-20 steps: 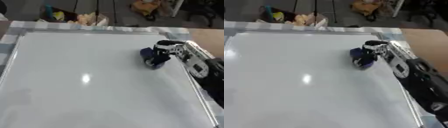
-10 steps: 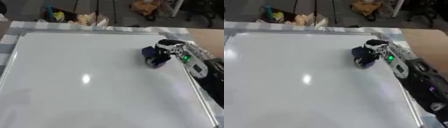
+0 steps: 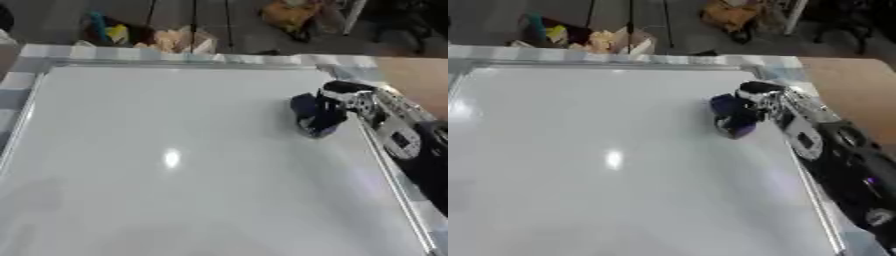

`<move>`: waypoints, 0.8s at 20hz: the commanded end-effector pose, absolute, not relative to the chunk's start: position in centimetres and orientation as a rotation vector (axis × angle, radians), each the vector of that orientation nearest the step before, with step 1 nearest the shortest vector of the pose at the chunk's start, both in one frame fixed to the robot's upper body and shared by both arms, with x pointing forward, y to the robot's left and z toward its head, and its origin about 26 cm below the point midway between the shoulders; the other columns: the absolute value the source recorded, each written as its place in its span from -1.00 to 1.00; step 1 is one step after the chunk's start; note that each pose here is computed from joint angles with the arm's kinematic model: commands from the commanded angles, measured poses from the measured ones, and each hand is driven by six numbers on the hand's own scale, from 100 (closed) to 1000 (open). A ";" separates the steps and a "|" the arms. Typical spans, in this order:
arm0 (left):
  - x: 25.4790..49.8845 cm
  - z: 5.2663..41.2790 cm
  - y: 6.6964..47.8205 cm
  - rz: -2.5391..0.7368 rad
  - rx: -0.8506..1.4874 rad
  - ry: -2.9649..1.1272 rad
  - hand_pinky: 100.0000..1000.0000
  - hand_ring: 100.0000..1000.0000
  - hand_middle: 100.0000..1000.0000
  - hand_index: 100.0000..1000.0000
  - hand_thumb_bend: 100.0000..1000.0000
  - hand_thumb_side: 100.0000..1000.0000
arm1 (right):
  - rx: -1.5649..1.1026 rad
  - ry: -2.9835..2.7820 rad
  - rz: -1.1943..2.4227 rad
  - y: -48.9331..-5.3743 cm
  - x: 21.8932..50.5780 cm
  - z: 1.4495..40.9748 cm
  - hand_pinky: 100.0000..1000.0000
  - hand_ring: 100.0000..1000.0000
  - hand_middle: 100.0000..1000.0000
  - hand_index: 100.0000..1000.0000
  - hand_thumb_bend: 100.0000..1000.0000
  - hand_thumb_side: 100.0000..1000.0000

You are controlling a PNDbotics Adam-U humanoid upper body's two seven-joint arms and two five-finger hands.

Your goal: Wipe the whiteboard clean with a brush.

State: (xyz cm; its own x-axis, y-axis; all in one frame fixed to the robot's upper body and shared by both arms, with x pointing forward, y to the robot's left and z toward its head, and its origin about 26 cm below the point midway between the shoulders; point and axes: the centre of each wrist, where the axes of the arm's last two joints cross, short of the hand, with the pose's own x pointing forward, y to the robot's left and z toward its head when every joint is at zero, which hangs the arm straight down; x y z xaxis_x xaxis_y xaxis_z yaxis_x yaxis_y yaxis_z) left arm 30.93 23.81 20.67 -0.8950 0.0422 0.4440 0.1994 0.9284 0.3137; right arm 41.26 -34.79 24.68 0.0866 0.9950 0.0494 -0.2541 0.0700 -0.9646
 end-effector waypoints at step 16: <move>30.7 21.3 23.8 -0.510 -0.171 -2.672 -0.41 0.36 0.01 0.14 -1.00 0.87 | -1.120 -0.905 1.056 -40.0 40.0 25.3 -0.19 0.04 -0.66 -0.28 -1.00 -0.02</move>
State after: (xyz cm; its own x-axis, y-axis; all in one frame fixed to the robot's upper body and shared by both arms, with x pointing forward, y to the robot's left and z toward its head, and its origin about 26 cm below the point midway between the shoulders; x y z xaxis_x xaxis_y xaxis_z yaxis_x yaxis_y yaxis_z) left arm 30.93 23.81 20.67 -0.8953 0.0422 0.4435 0.1993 0.9283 0.3140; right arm 40.48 -38.36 24.07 0.2209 0.9728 0.0697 -0.2173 0.1188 -0.9688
